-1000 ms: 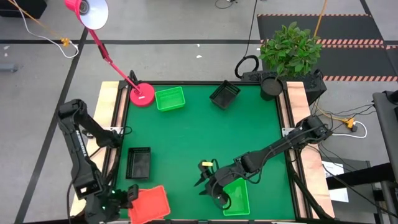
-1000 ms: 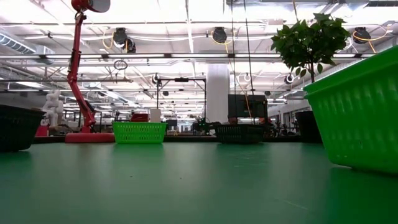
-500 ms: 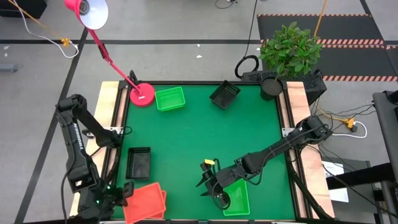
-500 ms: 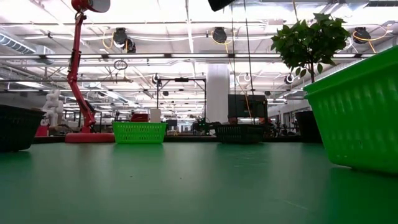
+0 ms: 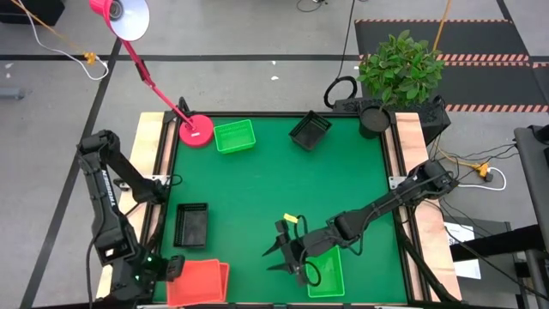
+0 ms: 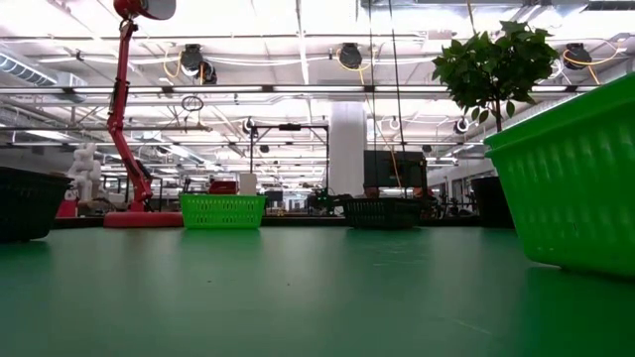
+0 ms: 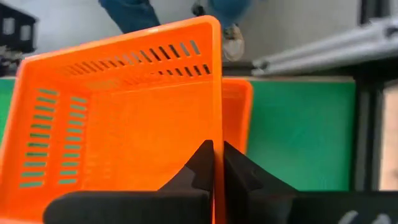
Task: Stack baskets by color
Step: Stack the top orange bin on the bottom orange bin
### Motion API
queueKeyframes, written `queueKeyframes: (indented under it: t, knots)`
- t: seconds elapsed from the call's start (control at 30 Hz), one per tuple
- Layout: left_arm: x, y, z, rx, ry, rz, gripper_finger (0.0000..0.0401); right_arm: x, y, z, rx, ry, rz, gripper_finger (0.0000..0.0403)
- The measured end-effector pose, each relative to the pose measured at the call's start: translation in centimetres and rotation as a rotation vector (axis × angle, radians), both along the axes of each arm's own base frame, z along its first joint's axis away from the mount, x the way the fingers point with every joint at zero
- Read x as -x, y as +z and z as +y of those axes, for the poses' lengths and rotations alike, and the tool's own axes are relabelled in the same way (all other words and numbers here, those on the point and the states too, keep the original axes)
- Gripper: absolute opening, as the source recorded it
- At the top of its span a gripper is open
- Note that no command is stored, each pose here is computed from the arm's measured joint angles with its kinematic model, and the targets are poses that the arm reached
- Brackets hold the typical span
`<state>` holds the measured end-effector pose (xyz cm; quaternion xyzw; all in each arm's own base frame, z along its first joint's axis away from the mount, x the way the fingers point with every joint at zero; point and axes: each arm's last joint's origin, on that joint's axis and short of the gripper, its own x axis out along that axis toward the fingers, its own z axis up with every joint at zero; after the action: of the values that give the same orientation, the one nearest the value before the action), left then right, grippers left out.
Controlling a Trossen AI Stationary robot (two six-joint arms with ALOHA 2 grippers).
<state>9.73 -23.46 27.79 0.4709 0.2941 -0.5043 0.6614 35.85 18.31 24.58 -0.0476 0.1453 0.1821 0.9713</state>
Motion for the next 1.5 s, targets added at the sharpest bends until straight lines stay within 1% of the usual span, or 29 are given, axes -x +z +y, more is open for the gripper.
queueKeyframes:
  t: [0.13, 0.27, 0.37, 0.43, 0.53, 0.67, 0.73, 0.93, 1.03, 1.2, 1.27, 1.4, 1.5]
  knots:
    - [-0.1, -0.4, 0.5, -0.059, -0.089, 0.022, 0.0012, -0.1, 0.4, 0.1, -0.042, -0.018, -0.030, 0.0171]
    - [-0.4, -1.4, 1.1, -0.133, -0.185, -0.001, 0.0023, -0.1, 0.5, 0.0, -0.042, -0.100, -0.042, 0.0171]
    - [-0.9, -2.3, 1.6, -0.167, -0.220, 0.003, 0.0016, 0.0, 0.5, 0.2, -0.038, -0.125, -0.051, 0.0171]
    - [-1.3, -2.8, 1.9, -0.172, -0.230, 0.020, 0.0008, 0.0, 0.6, 0.2, -0.038, -0.133, -0.057, 0.0171]
    - [-1.7, -3.2, 2.1, -0.147, -0.246, 0.039, 0.0009, 0.0, 0.6, 0.1, -0.031, -0.144, -0.060, 0.0171]
    - [-2.2, -4.1, 2.1, -0.113, -0.269, 0.013, 0.0025, 0.0, 0.5, 0.1, -0.010, -0.140, -0.062, 0.0171]
    - [-2.5, -4.6, 2.1, -0.094, -0.260, 0.010, 0.0027, -0.1, 0.5, 0.0, 0.000, -0.138, -0.065, 0.0171]
    - [-2.9, -5.8, 2.7, -0.064, -0.218, 0.053, 0.0008, -0.1, 0.5, 0.0, 0.022, -0.135, -0.072, 0.0171]
    - [-2.8, -5.9, 2.7, -0.058, -0.195, 0.072, 0.0008, -0.1, 0.5, 0.0, 0.023, -0.135, -0.072, 0.0171]
    - [-2.7, -5.9, 2.4, -0.032, -0.191, 0.076, 0.0039, 0.0, 0.5, 0.1, 0.023, -0.133, -0.072, 0.0171]
    - [-2.7, -5.8, 2.2, -0.011, -0.198, 0.062, 0.0042, 0.0, 0.5, 0.1, 0.023, -0.133, -0.072, 0.0171]
    - [-2.8, -5.6, 1.8, 0.027, -0.206, 0.037, 0.0031, 0.0, 0.5, 0.1, 0.020, -0.133, -0.072, 0.0171]
    - [-2.8, -5.5, 1.7, 0.049, -0.218, 0.046, 0.0016, 0.0, 0.5, 0.1, 0.020, -0.133, -0.072, 0.0171]
